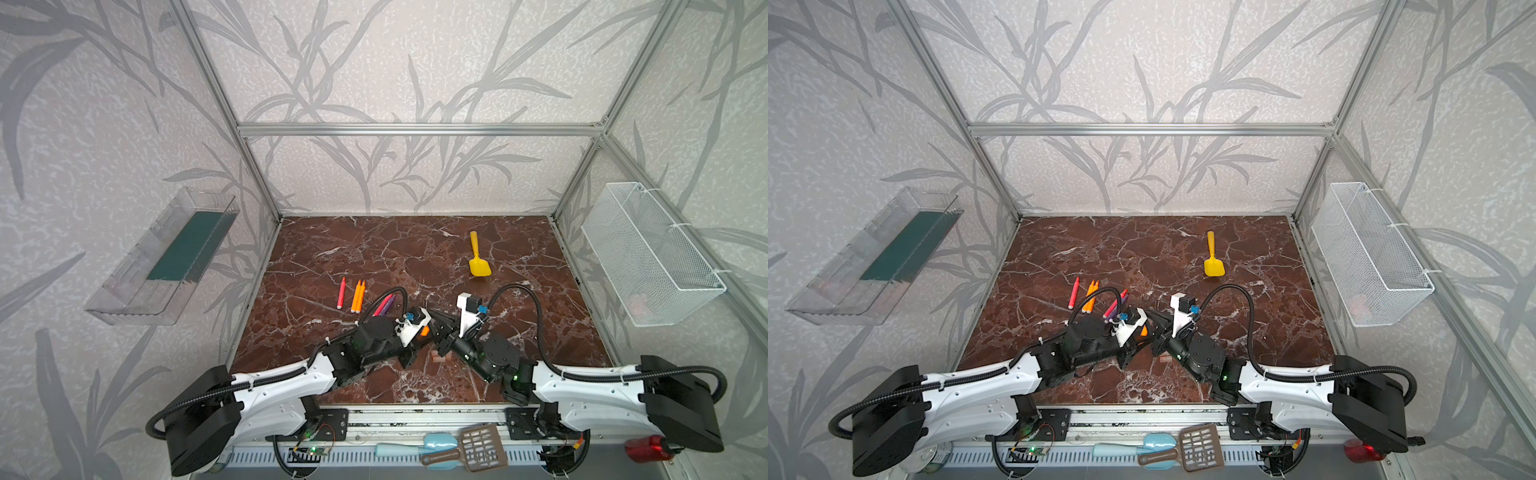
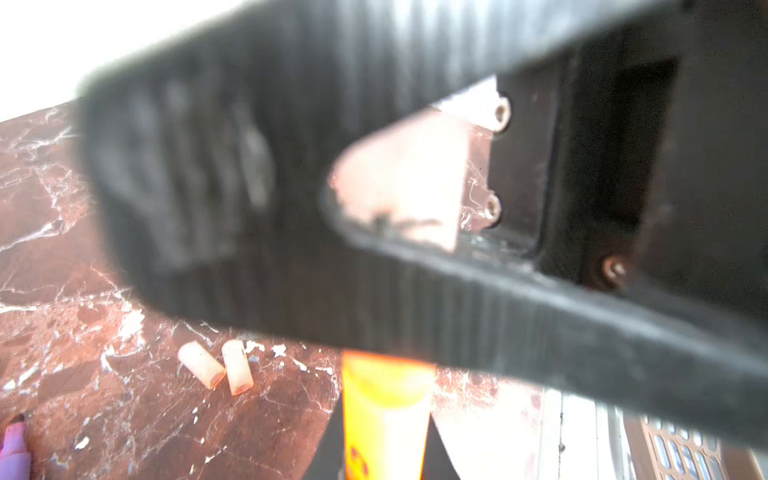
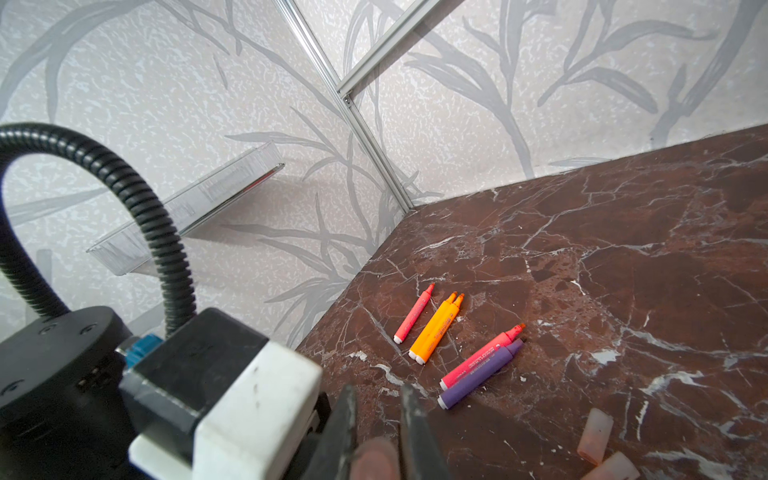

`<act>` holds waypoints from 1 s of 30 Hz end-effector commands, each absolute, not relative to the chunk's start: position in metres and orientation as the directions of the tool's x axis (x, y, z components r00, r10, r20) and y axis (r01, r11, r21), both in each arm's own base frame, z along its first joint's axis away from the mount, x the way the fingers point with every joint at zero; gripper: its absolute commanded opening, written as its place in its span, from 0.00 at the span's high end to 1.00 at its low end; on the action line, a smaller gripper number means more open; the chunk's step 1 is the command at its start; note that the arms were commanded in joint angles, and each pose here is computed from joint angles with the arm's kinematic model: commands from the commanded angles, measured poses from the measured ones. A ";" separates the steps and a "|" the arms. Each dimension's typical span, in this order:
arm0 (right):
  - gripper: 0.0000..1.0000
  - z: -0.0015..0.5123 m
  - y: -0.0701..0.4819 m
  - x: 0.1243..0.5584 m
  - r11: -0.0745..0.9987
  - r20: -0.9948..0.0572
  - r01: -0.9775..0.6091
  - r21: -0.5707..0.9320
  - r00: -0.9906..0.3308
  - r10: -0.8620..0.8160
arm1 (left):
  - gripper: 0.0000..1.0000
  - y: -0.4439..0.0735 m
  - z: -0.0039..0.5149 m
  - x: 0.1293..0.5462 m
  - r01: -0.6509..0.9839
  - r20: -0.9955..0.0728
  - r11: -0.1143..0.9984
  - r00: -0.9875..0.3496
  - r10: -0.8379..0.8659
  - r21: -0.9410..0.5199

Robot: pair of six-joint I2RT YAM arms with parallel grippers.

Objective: Insert the pens into the pen caps
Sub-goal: 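Press the pink cap down onto the orange marker with the right gripper, then open the right gripper and withdraw it while the left gripper carries the capped marker away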

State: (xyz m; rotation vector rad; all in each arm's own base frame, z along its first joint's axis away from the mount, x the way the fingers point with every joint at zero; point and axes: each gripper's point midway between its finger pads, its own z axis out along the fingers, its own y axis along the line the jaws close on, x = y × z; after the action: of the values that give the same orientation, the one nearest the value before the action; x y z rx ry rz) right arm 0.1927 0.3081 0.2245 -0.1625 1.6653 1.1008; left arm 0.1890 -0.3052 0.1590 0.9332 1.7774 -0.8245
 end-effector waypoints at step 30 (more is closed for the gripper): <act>0.98 0.189 0.302 0.186 0.742 -0.883 -0.553 0.379 -0.456 0.111 | 1.00 -0.255 0.283 0.239 0.714 -0.955 0.674 0.030 -0.296 -0.187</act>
State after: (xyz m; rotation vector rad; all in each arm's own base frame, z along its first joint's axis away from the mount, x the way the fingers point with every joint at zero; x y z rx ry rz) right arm 0.1939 0.3102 0.2552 -0.1597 1.6743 0.9829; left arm 0.1891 -0.2992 0.1867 0.8553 1.5613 -0.8507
